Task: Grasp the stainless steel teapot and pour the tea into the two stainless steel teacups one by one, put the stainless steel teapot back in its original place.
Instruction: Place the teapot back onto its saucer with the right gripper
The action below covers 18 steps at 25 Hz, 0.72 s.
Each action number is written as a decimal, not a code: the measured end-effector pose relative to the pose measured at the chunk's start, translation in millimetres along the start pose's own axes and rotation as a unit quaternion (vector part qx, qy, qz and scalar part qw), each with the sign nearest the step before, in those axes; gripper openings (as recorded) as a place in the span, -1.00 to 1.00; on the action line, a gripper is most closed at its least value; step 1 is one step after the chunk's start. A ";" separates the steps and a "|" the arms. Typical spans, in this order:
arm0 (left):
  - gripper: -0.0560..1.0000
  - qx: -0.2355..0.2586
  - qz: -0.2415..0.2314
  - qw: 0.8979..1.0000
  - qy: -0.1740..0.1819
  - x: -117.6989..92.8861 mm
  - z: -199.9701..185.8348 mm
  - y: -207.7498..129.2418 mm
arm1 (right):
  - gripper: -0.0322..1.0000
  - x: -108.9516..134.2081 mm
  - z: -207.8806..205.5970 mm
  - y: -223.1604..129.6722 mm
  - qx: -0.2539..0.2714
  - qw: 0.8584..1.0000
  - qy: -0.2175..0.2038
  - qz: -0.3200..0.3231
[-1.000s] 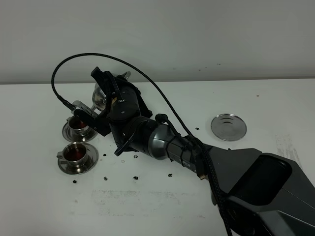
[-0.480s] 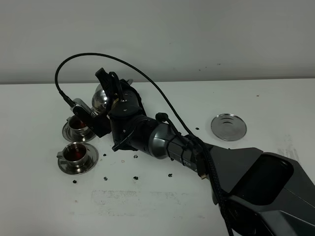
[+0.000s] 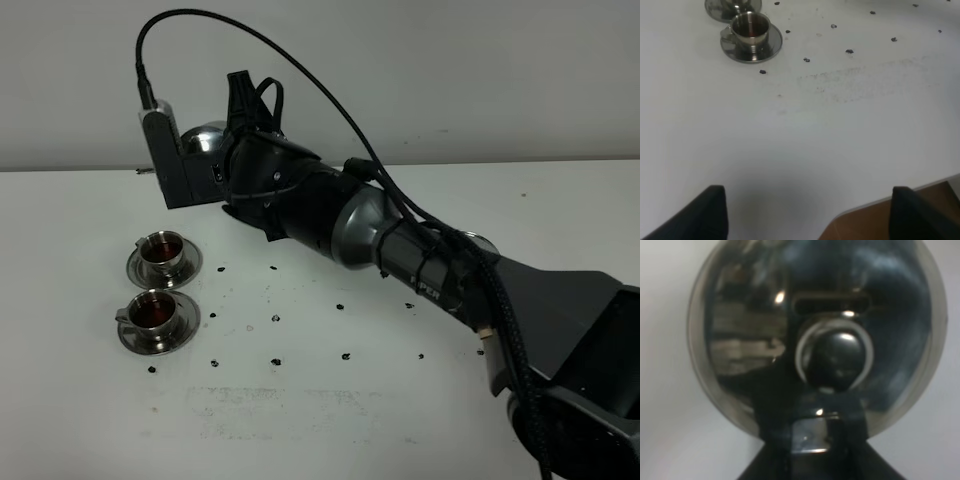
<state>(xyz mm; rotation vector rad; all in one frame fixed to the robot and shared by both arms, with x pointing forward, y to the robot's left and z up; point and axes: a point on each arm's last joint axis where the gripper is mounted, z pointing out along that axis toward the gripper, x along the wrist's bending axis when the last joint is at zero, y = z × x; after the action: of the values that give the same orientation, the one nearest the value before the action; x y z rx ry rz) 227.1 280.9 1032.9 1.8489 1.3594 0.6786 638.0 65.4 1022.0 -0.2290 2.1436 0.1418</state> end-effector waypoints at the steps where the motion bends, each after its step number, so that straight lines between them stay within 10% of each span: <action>1: 0.32 0.000 0.000 1.000 0.000 0.0 0.0 0.0 | -0.53 -2.2 -4.0 -2.7 -0.006 0.999 0.018 0.032; 5: 0.32 0.000 0.000 1.000 0.000 0.0 0.0 0.0 | -0.53 -3.7 -5.3 -20.2 -0.019 0.984 0.098 0.150; 11: 0.32 0.000 0.000 1.000 0.000 0.0 0.0 0.0 | -0.53 6.0 7.6 -45.2 -0.024 0.924 0.219 0.313; 18: 0.32 0.000 -0.001 1.000 0.000 0.0 0.0 0.0 | -0.53 24.5 18.3 -38.5 -0.033 0.884 0.284 0.371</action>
<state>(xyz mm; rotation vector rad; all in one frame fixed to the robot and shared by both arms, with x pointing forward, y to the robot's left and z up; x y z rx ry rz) 227.1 280.9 1032.9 1.8481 1.3603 0.6781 648.2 28.6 991.0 0.6041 2.7106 0.6591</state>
